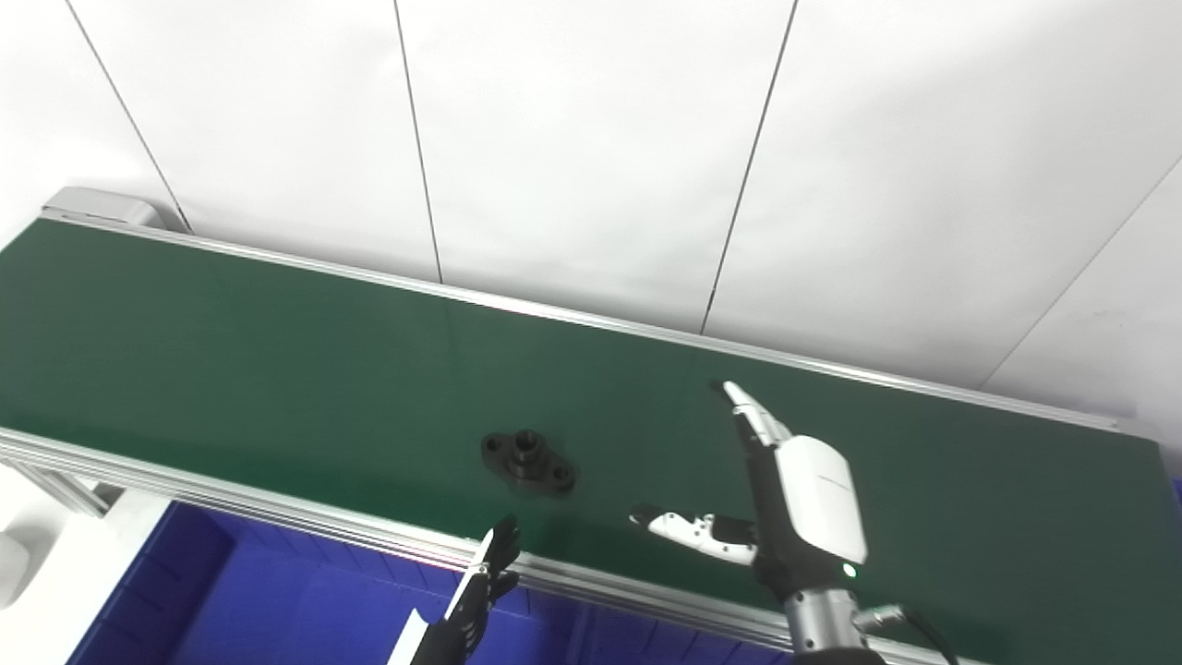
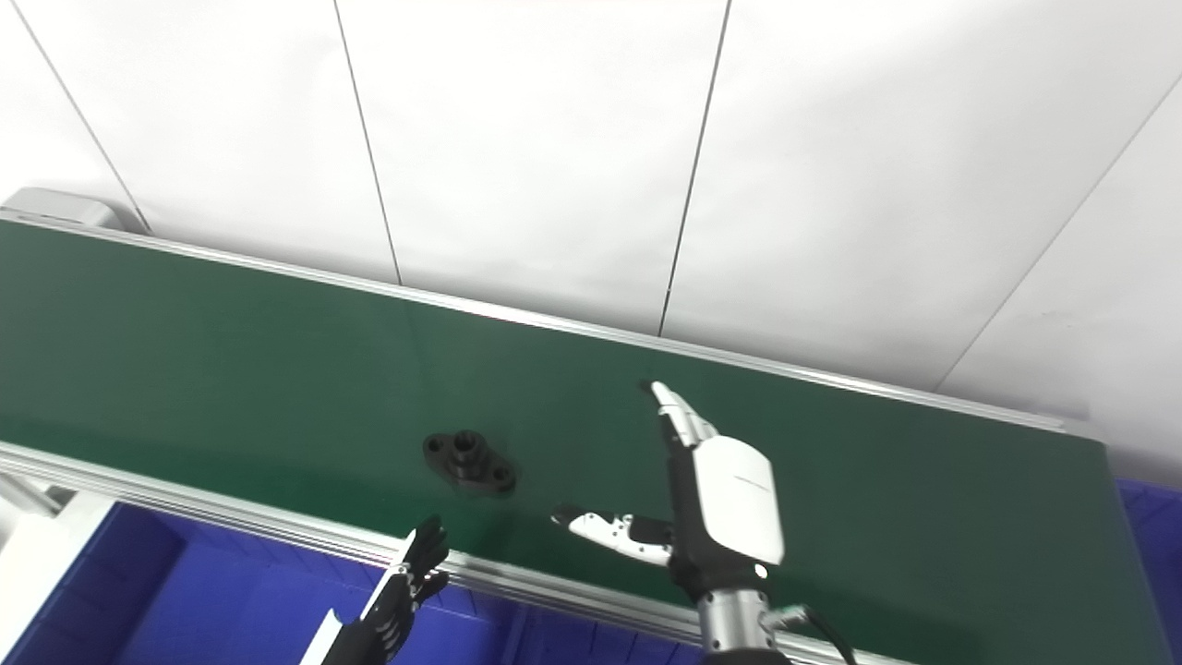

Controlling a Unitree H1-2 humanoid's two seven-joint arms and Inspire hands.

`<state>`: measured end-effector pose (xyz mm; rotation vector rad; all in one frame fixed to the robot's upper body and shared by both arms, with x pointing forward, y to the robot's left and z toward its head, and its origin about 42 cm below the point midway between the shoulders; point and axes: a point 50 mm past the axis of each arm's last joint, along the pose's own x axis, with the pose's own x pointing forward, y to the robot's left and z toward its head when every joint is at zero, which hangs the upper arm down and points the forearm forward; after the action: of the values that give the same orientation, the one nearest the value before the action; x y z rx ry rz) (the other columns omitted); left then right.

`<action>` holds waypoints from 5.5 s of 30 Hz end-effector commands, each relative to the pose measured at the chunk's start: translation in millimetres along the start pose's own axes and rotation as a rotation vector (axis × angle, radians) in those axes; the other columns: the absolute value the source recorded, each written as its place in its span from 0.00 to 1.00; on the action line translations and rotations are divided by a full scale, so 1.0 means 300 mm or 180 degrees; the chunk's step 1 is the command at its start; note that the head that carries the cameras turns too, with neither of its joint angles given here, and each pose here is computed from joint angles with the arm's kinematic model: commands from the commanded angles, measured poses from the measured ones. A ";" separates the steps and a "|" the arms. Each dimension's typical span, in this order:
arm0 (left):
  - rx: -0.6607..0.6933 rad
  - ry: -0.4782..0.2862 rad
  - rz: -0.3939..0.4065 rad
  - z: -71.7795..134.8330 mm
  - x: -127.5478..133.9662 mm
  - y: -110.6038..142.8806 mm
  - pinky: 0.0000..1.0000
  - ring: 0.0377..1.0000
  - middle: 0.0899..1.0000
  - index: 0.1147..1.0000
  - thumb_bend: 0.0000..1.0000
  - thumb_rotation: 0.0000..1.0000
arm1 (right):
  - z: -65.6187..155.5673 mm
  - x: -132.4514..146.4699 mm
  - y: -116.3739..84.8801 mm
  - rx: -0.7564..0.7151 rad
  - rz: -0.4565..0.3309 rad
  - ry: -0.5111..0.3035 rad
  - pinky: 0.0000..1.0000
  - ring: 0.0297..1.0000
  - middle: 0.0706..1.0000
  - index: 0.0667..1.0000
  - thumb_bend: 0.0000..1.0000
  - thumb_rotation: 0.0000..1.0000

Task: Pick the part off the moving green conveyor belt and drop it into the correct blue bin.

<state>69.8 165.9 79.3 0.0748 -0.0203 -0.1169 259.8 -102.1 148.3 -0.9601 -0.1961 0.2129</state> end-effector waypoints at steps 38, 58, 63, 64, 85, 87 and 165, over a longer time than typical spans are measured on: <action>-0.0097 -0.0167 0.0033 0.077 -0.026 -0.040 0.92 0.96 0.99 1.00 0.74 0.85 | -0.044 0.115 0.278 -0.0759 0.0841 -0.0014 0.49 0.58 0.68 0.75 0.72 0.36; -0.0054 -0.0137 0.0021 0.087 -0.038 -0.029 0.91 0.96 0.99 1.00 0.73 0.85 | -0.124 0.086 0.306 -0.0806 0.1224 0.0376 0.15 0.19 0.43 0.45 0.53 0.00; -0.0076 -0.0132 0.0017 0.088 -0.037 -0.029 0.91 0.96 0.99 1.00 0.73 0.84 | -0.127 0.079 0.303 -0.0753 0.1228 0.0404 0.16 0.20 0.43 0.45 0.52 0.00; -0.0075 -0.0134 0.0017 0.088 -0.037 -0.029 0.91 0.96 0.99 1.00 0.73 0.84 | -0.127 0.078 0.303 -0.0738 0.1229 0.0410 0.16 0.20 0.43 0.45 0.52 0.00; -0.0123 -0.0134 -0.0034 0.098 -0.012 0.017 0.99 1.00 1.00 1.00 0.68 0.85 | 0.004 0.044 0.103 -0.0543 0.0724 -0.0059 0.18 0.22 0.43 0.45 0.52 0.00; -0.0122 -0.0145 -0.0043 0.101 -0.009 0.025 0.99 1.00 1.00 1.00 0.67 0.85 | 0.008 0.043 0.080 -0.0594 0.0673 -0.0098 0.18 0.23 0.43 0.45 0.52 0.00; -0.0221 -0.0082 -0.0020 0.205 0.032 0.119 1.00 0.99 1.00 1.00 0.73 0.89 | -0.020 -0.382 0.157 -0.0704 0.2045 0.0682 0.49 0.61 0.70 0.74 1.00 0.65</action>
<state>82.2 197.7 131.7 0.0150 0.0059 -0.1191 142.3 -112.9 84.6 -1.2581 0.3336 0.7145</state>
